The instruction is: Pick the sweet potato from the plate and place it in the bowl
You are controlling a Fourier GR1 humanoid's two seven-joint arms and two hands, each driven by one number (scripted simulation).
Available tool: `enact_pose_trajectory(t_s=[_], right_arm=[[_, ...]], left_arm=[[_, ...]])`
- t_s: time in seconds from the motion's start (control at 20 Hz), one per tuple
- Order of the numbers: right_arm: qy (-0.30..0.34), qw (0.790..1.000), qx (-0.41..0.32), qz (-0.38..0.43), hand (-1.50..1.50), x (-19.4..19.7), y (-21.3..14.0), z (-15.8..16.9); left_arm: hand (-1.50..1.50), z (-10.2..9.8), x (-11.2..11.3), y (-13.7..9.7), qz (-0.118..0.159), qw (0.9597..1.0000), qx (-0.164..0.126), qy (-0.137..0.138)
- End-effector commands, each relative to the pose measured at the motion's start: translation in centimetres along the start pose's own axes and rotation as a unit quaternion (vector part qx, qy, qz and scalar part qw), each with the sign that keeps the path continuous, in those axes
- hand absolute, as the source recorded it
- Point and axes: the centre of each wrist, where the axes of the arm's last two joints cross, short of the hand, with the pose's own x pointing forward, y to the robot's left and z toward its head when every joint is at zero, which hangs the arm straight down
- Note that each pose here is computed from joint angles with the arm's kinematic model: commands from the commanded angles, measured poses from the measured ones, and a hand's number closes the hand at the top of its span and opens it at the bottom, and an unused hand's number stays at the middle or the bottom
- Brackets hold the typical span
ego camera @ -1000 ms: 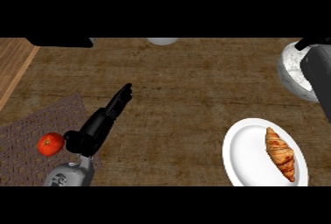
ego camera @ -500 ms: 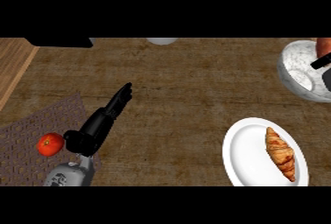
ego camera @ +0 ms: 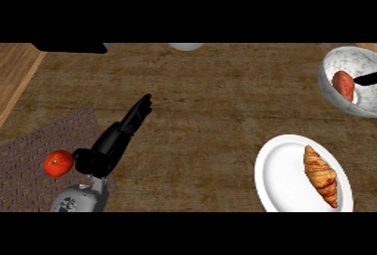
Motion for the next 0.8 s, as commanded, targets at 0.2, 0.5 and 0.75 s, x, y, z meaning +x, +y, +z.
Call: enact_pose_trajectory(t_s=[0.2,0.5,0.75], right_arm=[[0.024,0.984,-0.118,-0.13,-1.5,0.0,-2.0,-1.1],[0.071,0.964,-0.142,-0.215,-1.5,-3.8,-3.0,-2.7],[0.093,0.952,-0.168,-0.24,-1.5,-8.5,-3.7,-3.4]], left_arm=[[0.0,0.4,0.5,1.7,-0.012,0.9999,0.006,0.001],[0.0,1.5,-0.6,0.9,-0.001,0.9997,0.018,0.014],[0.0,1.3,-1.3,2.0,-0.002,0.9994,0.032,0.017]])
